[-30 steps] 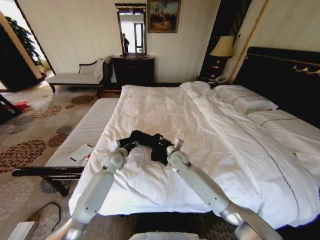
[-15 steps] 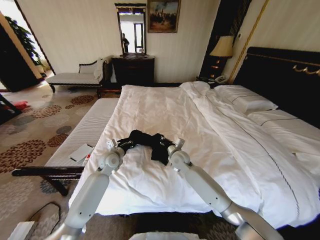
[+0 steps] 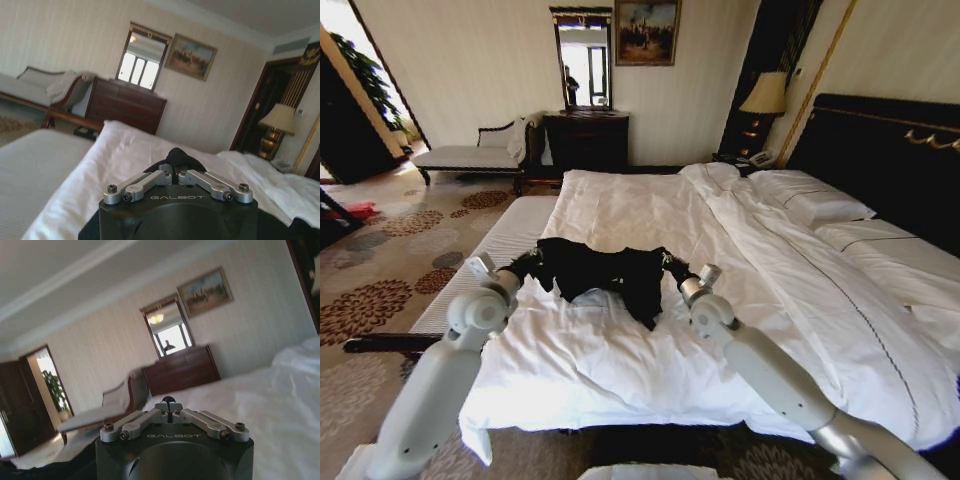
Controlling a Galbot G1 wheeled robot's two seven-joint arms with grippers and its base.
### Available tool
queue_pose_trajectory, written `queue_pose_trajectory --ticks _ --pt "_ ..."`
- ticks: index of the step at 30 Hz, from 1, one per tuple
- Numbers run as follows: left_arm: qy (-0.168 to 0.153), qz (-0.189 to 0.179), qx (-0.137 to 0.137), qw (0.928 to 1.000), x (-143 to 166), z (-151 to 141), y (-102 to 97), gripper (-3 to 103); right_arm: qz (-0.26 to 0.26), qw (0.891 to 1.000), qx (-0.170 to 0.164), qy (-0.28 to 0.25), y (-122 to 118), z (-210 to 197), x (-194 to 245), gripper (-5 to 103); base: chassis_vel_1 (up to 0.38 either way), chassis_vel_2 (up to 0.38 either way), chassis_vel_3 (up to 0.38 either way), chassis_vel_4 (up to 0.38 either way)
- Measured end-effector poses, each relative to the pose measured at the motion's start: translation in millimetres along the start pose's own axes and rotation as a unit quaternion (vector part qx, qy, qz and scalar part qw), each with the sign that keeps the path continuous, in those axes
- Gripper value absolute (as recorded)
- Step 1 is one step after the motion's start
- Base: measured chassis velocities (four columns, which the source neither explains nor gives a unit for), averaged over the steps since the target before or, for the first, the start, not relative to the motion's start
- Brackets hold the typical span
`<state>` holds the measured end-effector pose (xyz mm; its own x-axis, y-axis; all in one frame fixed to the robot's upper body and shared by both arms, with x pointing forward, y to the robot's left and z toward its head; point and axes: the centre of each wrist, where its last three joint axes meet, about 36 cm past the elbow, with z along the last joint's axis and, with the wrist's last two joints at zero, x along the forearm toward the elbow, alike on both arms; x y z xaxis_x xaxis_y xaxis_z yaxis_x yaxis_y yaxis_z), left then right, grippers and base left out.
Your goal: Fold the clothes on the bed.
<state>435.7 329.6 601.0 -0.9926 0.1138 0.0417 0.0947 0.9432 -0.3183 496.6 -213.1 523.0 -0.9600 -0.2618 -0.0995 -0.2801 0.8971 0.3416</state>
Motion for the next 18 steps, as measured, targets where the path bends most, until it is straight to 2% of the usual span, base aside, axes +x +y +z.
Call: queue_pose_trajectory --ticks 2,3,6,7,9,13,15,18 --pt "-0.028 0.003 -0.007 0.9996 15 -19 -0.7 0 -0.008 0.999 0.004 -0.036 -2 -24 -1 0 0.0 0.0 0.0 0.0" --pt "-0.028 0.003 -0.007 0.9996 15 -19 -0.7 0 -0.008 0.999 0.004 -0.036 -2 -24 -1 0 0.0 0.0 0.0 0.0" --pt "-0.074 0.021 -0.006 0.997 49 -55 -9.0 0 -0.026 0.995 -0.004 -0.092 0 -71 4 0 0.0 0.0 0.0 0.0" --pt "-0.074 0.021 -0.006 0.997 49 -55 -9.0 0 -0.026 0.995 -0.004 -0.092 0 -71 4 0 0.0 0.0 0.0 0.0" --pt "-0.101 0.034 -0.009 0.9943 75 -77 -15.5 0 -0.046 0.992 -0.008 -0.121 6 -101 17 0 0.0 0.0 0.0 0.0" --pt "-0.125 0.049 -0.018 0.9908 102 -96 -22.5 0 -0.073 0.986 -0.013 -0.152 15 -135 41 0 0.0 0.0 0.0 0.0" --pt "-0.133 0.058 -0.018 0.9893 109 -103 -25.6 0 -0.08 0.983 -0.011 -0.163 17 -147 52 0 0.0 0.0 0.0 0.0" --pt "-0.164 0.088 -0.011 0.9825 135 -126 -34.2 0 -0.101 0.975 0.015 -0.196 23 -177 79 0 0.0 0.0 0.0 0.0"
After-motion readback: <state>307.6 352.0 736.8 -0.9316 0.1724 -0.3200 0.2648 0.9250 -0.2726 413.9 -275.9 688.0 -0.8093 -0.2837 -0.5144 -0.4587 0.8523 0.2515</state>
